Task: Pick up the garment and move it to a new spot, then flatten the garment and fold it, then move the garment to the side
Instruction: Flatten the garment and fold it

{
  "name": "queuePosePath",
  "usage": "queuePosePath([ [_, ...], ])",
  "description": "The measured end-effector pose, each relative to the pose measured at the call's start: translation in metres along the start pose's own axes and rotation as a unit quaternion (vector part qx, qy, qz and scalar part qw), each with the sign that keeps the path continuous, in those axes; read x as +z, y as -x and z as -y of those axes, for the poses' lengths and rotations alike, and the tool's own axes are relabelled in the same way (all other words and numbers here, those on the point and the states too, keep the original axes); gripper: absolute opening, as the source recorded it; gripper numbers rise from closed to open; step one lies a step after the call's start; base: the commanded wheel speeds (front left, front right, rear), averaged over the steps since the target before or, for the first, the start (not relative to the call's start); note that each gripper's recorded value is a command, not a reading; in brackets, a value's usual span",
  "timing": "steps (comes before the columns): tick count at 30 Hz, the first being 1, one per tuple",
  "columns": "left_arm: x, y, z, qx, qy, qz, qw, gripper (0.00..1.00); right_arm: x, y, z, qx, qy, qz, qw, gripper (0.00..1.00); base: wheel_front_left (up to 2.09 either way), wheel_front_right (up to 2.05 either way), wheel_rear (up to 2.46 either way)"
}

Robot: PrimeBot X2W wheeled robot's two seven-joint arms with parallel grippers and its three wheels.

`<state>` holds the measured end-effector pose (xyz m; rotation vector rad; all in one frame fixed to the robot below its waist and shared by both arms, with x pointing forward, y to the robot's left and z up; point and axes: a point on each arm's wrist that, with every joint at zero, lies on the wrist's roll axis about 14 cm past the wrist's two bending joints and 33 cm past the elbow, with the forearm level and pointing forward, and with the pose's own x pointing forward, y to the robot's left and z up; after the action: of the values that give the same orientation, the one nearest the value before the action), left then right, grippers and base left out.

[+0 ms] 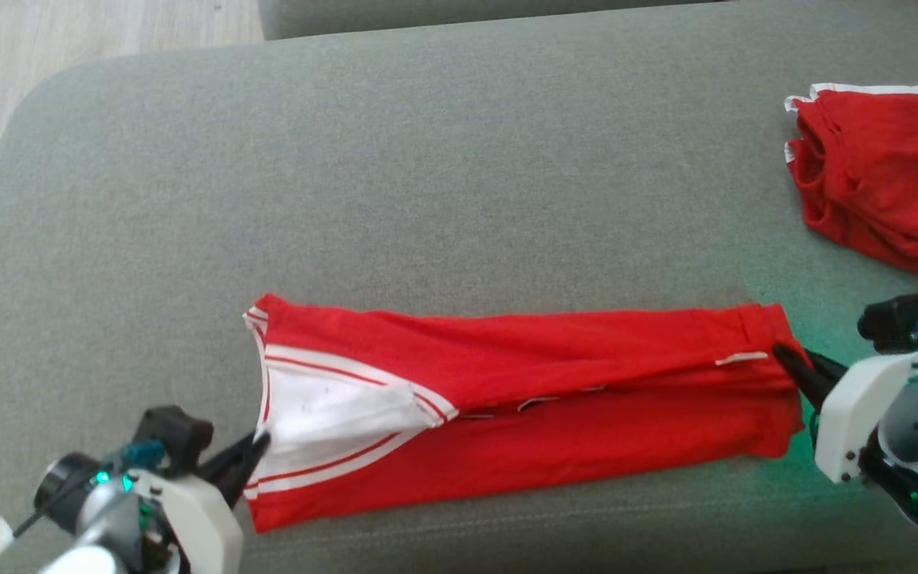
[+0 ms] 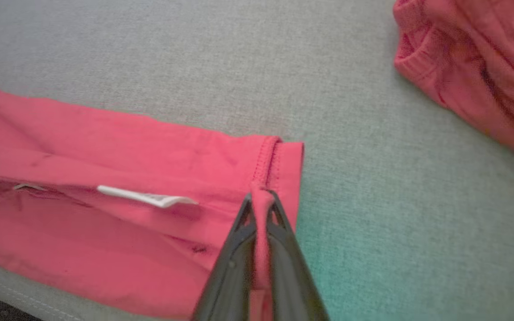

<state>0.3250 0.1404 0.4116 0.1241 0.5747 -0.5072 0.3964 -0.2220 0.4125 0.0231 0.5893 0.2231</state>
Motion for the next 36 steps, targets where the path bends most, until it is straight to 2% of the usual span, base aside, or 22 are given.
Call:
queuePosePath([
  [1, -0.004, 0.001, 0.002, -0.002, 0.001, -0.008, 1.0, 0.0, -0.002, 0.002, 0.001, -0.002, -0.004, -0.005, 1.0, 1.0, 0.0, 0.0, 0.0],
  [2, -0.008, 0.002, 0.003, -0.003, 0.001, -0.016, 1.0, 0.12, -0.004, 0.003, 0.003, -0.005, -0.008, -0.008, 1.0, 1.0, 0.0, 0.0, 0.0],
  [3, -0.012, 0.003, 0.004, -0.004, 0.001, -0.022, 1.0, 0.46, -0.005, 0.005, 0.005, -0.009, -0.011, -0.012, 1.0, 1.0, 0.0, 0.0, 0.0],
  [4, -0.014, 0.003, 0.004, -0.004, 0.0, -0.026, 1.0, 0.99, -0.004, 0.007, 0.008, -0.013, -0.015, -0.01, 1.0, 1.0, 0.0, 0.0, 0.0],
  [11, -0.009, 0.006, -0.006, 0.016, -0.002, -0.017, 1.0, 1.0, 0.024, 0.013, 0.022, -0.044, -0.026, 0.048, 0.998, 1.0, 0.0, 0.0, 0.0],
  [17, 0.025, 0.012, -0.029, 0.072, 0.006, 0.06, 0.996, 1.0, 0.068, 0.022, 0.013, -0.047, -0.039, 0.152, 0.987, 1.0, 0.0, 0.0, 0.0],
  [18, 0.025, 0.012, -0.029, 0.072, 0.006, 0.06, 0.996, 1.0, 0.068, 0.022, 0.013, -0.047, -0.039, 0.152, 0.987, 1.0, 0.0, 0.0, 0.0],
  [21, 0.061, 0.017, -0.042, 0.111, 0.035, 0.144, 0.983, 1.0, 0.095, 0.032, 0.004, -0.044, -0.048, 0.221, 0.973, 1.0, 0.0, 0.0, 0.0],
  [24, 0.089, 0.024, -0.045, 0.135, 0.076, 0.224, 0.962, 1.0, 0.119, 0.045, -0.007, -0.041, -0.046, 0.284, 0.957, 1.0, 0.0, 0.0, 0.0],
  [25, 0.096, 0.026, -0.045, 0.143, 0.09, 0.247, 0.954, 1.0, 0.125, 0.049, -0.009, -0.041, -0.048, 0.303, 0.951, 1.0, 0.0, 0.0, 0.0],
  [26, 0.109, 0.033, -0.047, 0.156, 0.12, 0.293, 0.936, 1.0, 0.136, 0.057, -0.015, -0.041, -0.05, 0.336, 0.94, 1.0, 0.0, 0.0, 0.0],
  [29, 0.12, 0.042, -0.048, 0.173, 0.159, 0.341, 0.91, 1.0, 0.136, 0.067, -0.023, -0.041, -0.066, 0.365, 0.928, 1.0, 0.0, 0.0, 0.0],
  [31, 0.118, 0.044, -0.046, 0.181, 0.173, 0.35, 0.903, 1.0, 0.125, 0.069, -0.028, -0.043, -0.079, 0.365, 0.927, 1.0, 0.0, 0.0, 0.0],
  [36, 0.097, 0.045, -0.037, 0.199, 0.18, 0.337, 0.903, 1.0, 0.1, 0.075, -0.035, -0.055, -0.089, 0.362, 0.926, 1.0, 0.0, 0.0, 0.0],
])
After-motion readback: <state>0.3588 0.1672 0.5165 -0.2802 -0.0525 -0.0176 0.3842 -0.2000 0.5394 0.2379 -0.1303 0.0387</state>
